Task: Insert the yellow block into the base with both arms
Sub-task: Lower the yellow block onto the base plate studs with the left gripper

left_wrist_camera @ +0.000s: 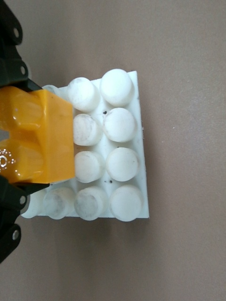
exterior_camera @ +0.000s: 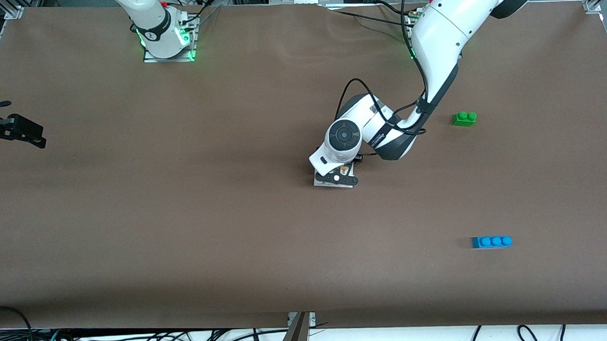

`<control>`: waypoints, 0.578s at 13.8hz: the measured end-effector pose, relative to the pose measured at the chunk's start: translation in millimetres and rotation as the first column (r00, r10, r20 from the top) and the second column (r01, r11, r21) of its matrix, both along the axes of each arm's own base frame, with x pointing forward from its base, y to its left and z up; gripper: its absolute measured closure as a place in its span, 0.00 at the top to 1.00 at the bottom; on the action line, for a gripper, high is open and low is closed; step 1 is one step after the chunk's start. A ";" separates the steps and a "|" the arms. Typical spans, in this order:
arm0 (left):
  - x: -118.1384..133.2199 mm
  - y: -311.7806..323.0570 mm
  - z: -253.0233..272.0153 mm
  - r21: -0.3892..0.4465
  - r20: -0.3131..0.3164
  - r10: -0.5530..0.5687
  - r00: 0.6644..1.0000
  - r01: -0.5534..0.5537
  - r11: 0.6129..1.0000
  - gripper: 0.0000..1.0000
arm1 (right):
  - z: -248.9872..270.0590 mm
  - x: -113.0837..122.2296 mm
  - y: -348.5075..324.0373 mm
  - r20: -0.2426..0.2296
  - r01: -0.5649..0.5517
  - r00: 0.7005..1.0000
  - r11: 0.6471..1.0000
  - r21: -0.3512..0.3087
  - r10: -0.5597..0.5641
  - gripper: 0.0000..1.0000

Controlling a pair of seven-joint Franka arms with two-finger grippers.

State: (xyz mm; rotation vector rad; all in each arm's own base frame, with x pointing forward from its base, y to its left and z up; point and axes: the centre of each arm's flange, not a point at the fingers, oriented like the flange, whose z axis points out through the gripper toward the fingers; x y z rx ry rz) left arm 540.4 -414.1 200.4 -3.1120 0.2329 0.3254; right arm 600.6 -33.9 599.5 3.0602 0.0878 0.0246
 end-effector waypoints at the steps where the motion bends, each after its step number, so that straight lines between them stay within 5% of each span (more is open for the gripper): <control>1: 0.0 0.0 -0.1 0.000 0.000 0.000 1.000 0.000 1.000 0.68 | 0.0 0.0 0.0 0.000 0.000 1.000 1.000 0.000 0.000 1.00; 8: -0.8 -2.0 -0.1 -0.005 0.005 -0.002 1.000 0.002 1.000 0.68 | 0.0 0.0 0.0 0.000 0.000 1.000 1.000 0.000 0.000 1.00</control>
